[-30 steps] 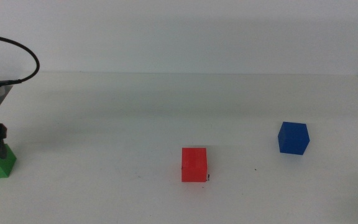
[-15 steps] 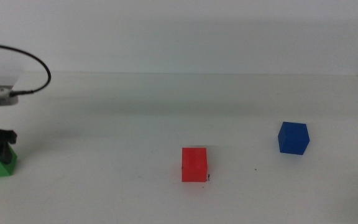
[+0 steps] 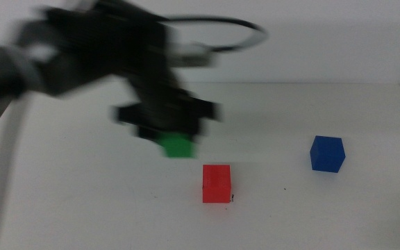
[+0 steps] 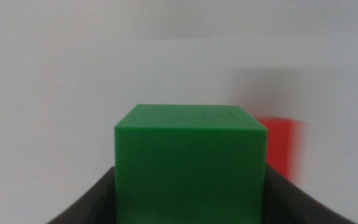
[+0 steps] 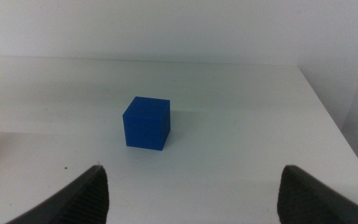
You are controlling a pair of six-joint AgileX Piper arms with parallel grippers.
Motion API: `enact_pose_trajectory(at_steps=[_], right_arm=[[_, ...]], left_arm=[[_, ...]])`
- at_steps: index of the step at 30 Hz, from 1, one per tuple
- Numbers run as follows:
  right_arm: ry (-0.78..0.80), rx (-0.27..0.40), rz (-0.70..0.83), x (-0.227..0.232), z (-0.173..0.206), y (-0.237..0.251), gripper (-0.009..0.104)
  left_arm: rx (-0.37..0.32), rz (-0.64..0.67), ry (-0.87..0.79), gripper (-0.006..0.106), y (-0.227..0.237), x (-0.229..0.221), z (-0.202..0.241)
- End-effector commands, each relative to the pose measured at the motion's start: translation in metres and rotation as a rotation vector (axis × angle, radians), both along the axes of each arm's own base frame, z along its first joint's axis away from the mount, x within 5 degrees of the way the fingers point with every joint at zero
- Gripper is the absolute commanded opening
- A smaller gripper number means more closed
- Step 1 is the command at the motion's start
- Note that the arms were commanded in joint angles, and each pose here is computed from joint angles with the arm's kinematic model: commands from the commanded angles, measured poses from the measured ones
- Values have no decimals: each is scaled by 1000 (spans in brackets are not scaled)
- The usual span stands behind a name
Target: Stack red cubes first, then green, then blue cubes in a specific spot.
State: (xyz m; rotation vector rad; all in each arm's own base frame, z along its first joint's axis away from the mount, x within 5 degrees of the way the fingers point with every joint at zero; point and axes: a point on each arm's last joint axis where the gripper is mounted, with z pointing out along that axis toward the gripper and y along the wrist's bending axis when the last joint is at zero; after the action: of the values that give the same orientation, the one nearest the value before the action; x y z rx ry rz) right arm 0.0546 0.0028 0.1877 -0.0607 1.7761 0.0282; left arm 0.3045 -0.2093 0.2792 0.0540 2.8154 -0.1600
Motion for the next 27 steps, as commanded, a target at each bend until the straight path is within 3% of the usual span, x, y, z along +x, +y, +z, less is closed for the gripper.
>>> enact_pose_trajectory(at_steps=[1,8,27], right_arm=[[-7,-11,-8,0,0,-1,86],[-7,-11,-8,0,0,-1,86],[-7,-11,-8,0,0,-1,86]], left_arm=[[7,7,-8,0,-37,-10,-3],[-29,-21,-9,1,-71,-8,-25],[-2,22,64,1,-69,-3,-47]])
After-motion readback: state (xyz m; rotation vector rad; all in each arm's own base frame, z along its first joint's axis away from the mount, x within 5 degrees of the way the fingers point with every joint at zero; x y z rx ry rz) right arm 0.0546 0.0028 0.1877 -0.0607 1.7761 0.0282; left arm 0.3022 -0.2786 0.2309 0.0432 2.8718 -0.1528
